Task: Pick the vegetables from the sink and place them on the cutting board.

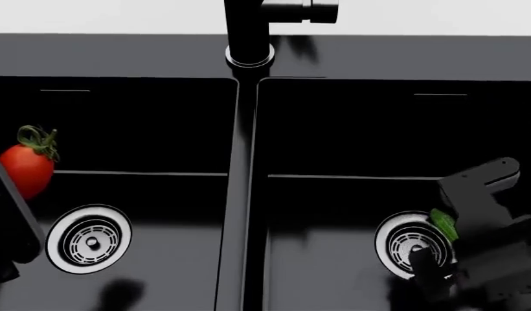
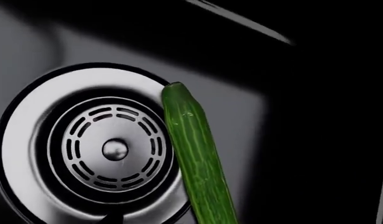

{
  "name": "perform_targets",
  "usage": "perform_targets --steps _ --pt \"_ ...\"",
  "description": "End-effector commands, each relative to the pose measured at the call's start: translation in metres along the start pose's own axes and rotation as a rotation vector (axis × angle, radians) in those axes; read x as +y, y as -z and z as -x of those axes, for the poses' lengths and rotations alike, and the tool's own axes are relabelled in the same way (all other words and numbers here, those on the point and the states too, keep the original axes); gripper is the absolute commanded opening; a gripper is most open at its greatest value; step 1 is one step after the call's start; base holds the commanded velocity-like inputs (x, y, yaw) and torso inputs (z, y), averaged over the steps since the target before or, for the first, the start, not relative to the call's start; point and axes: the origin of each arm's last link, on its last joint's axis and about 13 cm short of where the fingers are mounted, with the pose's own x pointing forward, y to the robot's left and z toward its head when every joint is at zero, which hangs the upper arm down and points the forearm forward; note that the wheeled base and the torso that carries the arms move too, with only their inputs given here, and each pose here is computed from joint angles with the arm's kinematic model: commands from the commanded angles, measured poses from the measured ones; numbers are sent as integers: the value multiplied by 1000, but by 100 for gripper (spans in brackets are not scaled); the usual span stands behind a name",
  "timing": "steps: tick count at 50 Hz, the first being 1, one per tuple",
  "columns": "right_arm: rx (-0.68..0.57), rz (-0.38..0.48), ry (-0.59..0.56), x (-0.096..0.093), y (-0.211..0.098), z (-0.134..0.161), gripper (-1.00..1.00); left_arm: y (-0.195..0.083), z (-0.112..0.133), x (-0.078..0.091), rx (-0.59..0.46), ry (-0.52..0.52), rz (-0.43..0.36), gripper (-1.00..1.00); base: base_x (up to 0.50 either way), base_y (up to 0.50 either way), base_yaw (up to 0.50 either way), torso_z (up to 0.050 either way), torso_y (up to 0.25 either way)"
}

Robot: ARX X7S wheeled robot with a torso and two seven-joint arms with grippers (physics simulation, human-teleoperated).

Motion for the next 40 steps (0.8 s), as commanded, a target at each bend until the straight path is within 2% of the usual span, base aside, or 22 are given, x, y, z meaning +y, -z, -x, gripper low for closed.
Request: perform_targets --steps 1,7,26,30,31,40 --pt "12 -20 43 -2 22 -9 100 -4 -1 0 7 -7 13 -100 0 0 0 0 0" --pt "11 -52 57 -2 30 -12 100 -6 1 1 14 -7 9 -100 6 0 2 0 -7" --pt "82 -29 69 0 47 -16 100 -9 -8 -1 20 8 5 -100 8 0 4 0 -9" --pt "164 -12 74 1 53 -15 100 -10 -7 -2 24 10 4 -100 3 0 4 0 -8" --pt "194 -11 85 1 56 -15 -100 -10 -7 -2 22 9 4 -100 11 0 0 0 0" --pt "197 -22 76 1 56 -14 -100 -9 -9 -2 18 7 9 -100 0 0 0 0 -6"
